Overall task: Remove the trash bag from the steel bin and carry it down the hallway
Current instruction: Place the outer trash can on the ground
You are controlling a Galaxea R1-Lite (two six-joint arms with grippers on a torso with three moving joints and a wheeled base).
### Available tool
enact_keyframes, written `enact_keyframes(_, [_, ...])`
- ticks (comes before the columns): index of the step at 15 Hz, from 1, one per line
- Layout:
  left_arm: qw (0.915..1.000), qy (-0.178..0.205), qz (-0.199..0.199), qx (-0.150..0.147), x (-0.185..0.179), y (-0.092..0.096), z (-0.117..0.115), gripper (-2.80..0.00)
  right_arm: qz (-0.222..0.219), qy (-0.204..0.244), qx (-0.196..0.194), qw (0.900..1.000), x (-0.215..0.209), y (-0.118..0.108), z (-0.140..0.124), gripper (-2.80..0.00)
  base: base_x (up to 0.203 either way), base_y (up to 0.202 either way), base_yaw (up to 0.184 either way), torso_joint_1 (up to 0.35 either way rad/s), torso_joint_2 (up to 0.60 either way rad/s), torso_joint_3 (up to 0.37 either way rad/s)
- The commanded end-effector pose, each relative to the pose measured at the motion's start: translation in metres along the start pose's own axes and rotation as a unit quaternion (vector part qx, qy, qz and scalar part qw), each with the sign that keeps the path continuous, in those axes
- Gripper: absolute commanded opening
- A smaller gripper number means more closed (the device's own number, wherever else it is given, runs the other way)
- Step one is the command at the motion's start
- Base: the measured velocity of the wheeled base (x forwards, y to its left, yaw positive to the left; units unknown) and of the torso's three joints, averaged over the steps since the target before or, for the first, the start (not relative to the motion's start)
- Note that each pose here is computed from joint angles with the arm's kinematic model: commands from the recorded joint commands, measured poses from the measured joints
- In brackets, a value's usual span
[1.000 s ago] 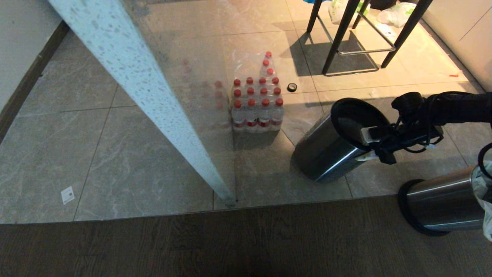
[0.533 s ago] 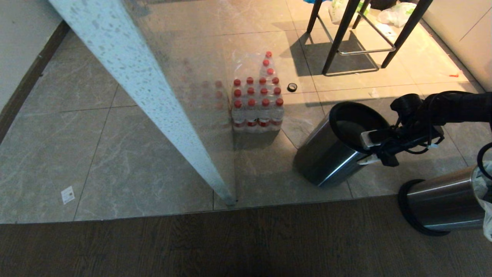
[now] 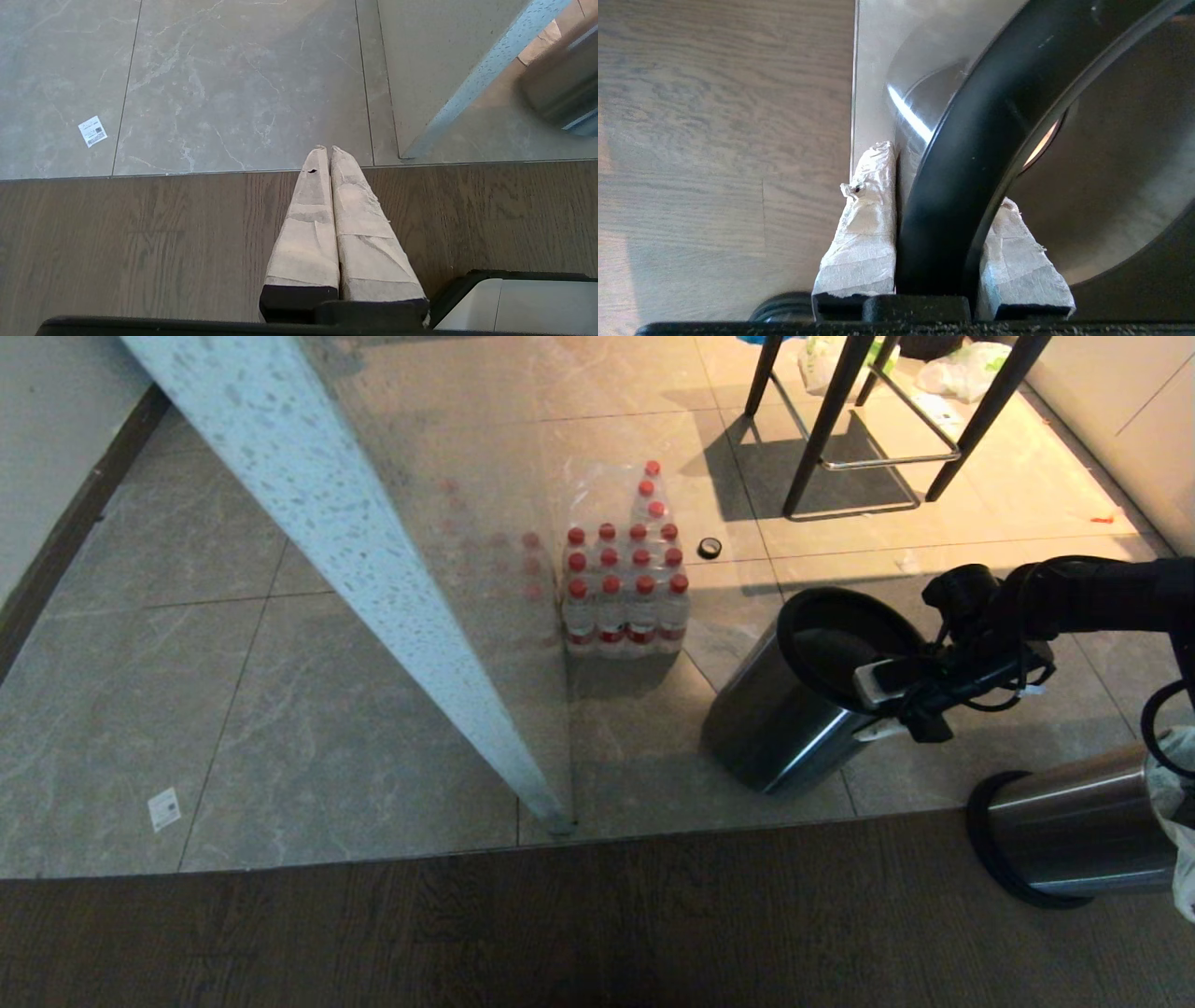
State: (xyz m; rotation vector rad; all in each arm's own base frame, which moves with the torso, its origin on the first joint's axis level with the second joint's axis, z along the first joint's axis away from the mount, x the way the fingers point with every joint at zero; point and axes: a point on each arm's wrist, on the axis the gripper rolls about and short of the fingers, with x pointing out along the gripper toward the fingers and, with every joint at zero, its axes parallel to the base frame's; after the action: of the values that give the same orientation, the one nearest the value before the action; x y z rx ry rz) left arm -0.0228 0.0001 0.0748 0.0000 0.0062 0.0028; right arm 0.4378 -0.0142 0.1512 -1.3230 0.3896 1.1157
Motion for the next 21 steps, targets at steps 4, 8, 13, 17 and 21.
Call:
enact_keyframes(4, [1.0000,0.000,0.000,0.000,0.000,0.000,0.000,-2.80,0.004,-0.001,-0.019,1.000,0.006,-0.003,0.012,-2.80,0.000,0.000,0.000,0.000,0.00,0.000])
enact_keyframes(8, [1.0000,0.000,0.000,0.000,0.000,0.000,0.000,-2.80,0.017,0.004,-0.010,1.000,0.016,0.001,0.008,-2.80,0.000,0.000,0.000,0.000,0.00,0.000])
enact_keyframes(13, [1.0000,0.000,0.000,0.000,0.000,0.000,0.000,-2.80,0.013,0.000,-0.006,1.000,0.028,0.002,-0.001,-2.80,0.000,0.000,0.000,0.000,0.00,0.000])
enact_keyframes(17, [1.0000,0.000,0.000,0.000,0.000,0.000,0.000,-2.80,0.016,-0.013,-0.001,1.000,0.034,0.004,-0.003,-2.80,0.000,0.000,0.000,0.000,0.00,0.000])
enact_keyframes(21, [1.0000,0.000,0.001,0.000,0.000,0.000,0.000,-2.80,0.002,-0.005,0.003,1.000,0.018,0.002,-0.008,-2.80,0.000,0.000,0.000,0.000,0.00,0.000])
